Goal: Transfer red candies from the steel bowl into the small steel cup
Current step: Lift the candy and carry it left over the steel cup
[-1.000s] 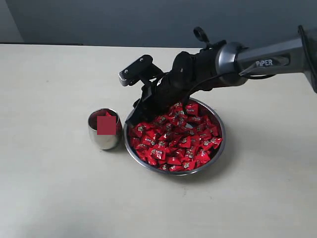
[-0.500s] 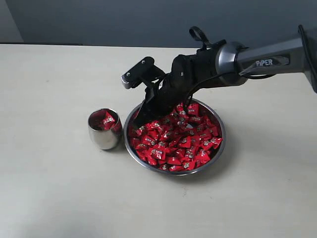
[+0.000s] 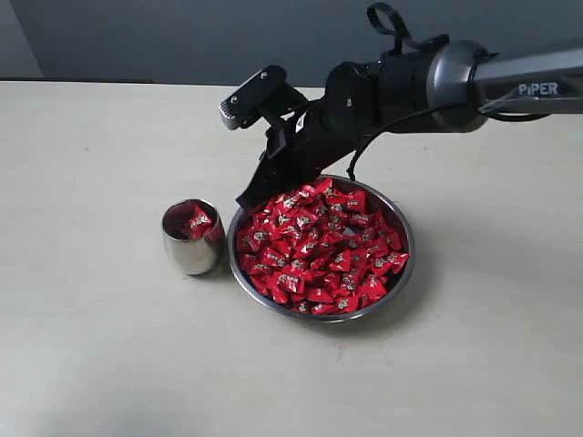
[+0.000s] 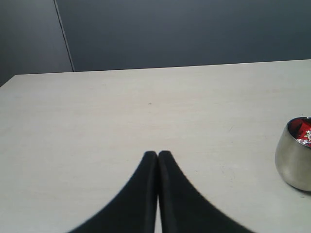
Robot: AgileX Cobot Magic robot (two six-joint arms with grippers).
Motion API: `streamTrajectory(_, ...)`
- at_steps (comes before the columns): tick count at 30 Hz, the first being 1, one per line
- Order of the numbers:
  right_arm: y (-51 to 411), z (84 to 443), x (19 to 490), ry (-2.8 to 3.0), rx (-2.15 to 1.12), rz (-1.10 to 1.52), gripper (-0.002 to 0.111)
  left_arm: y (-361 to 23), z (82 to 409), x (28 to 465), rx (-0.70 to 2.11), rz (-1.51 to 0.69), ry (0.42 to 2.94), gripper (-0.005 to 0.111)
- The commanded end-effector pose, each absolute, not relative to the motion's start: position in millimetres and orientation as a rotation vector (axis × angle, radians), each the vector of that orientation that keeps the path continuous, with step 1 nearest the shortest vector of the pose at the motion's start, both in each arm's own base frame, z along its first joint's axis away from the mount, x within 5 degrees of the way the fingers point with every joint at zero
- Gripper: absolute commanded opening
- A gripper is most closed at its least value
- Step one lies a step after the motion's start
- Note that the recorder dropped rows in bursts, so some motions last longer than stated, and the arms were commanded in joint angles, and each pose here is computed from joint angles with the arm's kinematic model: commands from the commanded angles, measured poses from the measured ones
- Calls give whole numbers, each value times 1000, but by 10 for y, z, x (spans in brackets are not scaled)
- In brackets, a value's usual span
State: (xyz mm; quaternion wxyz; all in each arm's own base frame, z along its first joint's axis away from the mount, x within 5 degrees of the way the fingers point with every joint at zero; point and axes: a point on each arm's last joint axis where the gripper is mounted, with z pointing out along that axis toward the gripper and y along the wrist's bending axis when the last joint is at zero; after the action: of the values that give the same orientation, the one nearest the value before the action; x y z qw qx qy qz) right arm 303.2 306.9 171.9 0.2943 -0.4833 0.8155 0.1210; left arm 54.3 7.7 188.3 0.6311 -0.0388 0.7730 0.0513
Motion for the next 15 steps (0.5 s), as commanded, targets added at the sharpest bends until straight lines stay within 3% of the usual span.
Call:
streamTrajectory(1,3048,1933,3026,2132,-1254,331,-1,76,1875,542,-92,114,1767,0)
streamTrajectory(15,3462,2155,2724,1944,-1315,407,-1,76,1875,542,-92,114,1767,0)
